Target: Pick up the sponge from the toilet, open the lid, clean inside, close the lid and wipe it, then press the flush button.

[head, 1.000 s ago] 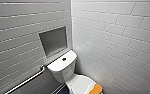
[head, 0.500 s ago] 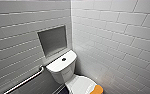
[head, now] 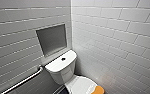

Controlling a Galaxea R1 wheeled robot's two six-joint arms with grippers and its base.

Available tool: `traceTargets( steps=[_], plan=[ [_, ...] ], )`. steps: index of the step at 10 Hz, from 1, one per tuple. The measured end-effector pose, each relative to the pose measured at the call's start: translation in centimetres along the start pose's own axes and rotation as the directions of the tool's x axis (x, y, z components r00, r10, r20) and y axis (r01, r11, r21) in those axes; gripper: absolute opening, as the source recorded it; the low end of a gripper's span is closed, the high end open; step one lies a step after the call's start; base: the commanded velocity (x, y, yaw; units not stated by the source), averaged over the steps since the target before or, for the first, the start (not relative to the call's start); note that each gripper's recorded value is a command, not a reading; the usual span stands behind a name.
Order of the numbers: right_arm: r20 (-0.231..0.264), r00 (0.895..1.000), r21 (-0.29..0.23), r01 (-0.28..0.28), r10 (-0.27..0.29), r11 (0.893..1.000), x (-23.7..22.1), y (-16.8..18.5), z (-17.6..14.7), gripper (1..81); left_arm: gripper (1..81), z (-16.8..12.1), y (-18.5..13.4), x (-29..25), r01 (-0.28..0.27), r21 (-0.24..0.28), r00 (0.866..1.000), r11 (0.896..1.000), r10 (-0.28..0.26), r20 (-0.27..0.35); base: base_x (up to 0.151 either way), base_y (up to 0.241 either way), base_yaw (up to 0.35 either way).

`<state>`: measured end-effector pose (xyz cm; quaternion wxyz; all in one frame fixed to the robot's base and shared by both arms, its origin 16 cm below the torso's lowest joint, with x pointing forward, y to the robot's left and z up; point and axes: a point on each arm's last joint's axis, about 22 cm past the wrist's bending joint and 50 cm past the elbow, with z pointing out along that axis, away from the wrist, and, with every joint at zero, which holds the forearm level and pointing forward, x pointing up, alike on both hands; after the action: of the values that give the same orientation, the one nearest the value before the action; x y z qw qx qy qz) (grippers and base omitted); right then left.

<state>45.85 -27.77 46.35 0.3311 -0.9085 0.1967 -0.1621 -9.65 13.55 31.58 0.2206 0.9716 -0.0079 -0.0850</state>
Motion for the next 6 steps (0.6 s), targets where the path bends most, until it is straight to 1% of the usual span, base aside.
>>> traceTargets(
  steps=[1,2,3,4,5,6],
  plan=[
    [-0.018,1.0,0.026,0.009,-0.009,1.0,1.3,-1.4,1.3,81.1,81.1,0.8,-0.1,1.1,-0.006,-0.003,1.0,1.0,0.006,-0.015,0.0,0.0,0.0],
    [-0.031,0.999,0.041,0.015,-0.013,0.999,2.2,-2.1,2.3,81.1,81.1,1.6,-0.5,2.0,-0.009,-0.003,1.0,1.0,0.009,-0.024,0.0,0.0,0.0],
    [-0.039,0.999,0.04,0.01,-0.008,0.999,2.7,-1.8,3.3,81.1,81.1,2.3,-1.0,2.8,-0.012,-0.001,0.999,1.0,0.012,-0.03,0.0,0.0,0.0],
    [-0.037,0.999,0.032,-0.001,0.003,0.999,2.9,-1.0,4.5,81.1,81.1,2.8,-1.2,2.8,-0.008,-0.002,1.0,1.0,0.008,-0.021,0.0,0.0,0.0],
    [-0.029,0.999,0.028,-0.013,0.014,1.0,3.0,-0.6,6.3,81.1,81.1,3.4,-1.3,2.1,0.002,-0.005,1.0,1.0,-0.002,0.0,0.0,0.0,0.0],
    [-0.023,1.0,0.037,-0.017,0.017,0.999,3.2,-0.8,8.0,81.1,81.1,3.9,-1.4,1.4,0.011,-0.007,1.0,1.0,-0.011,0.019,0.0,0.0,0.0]
  ],
)
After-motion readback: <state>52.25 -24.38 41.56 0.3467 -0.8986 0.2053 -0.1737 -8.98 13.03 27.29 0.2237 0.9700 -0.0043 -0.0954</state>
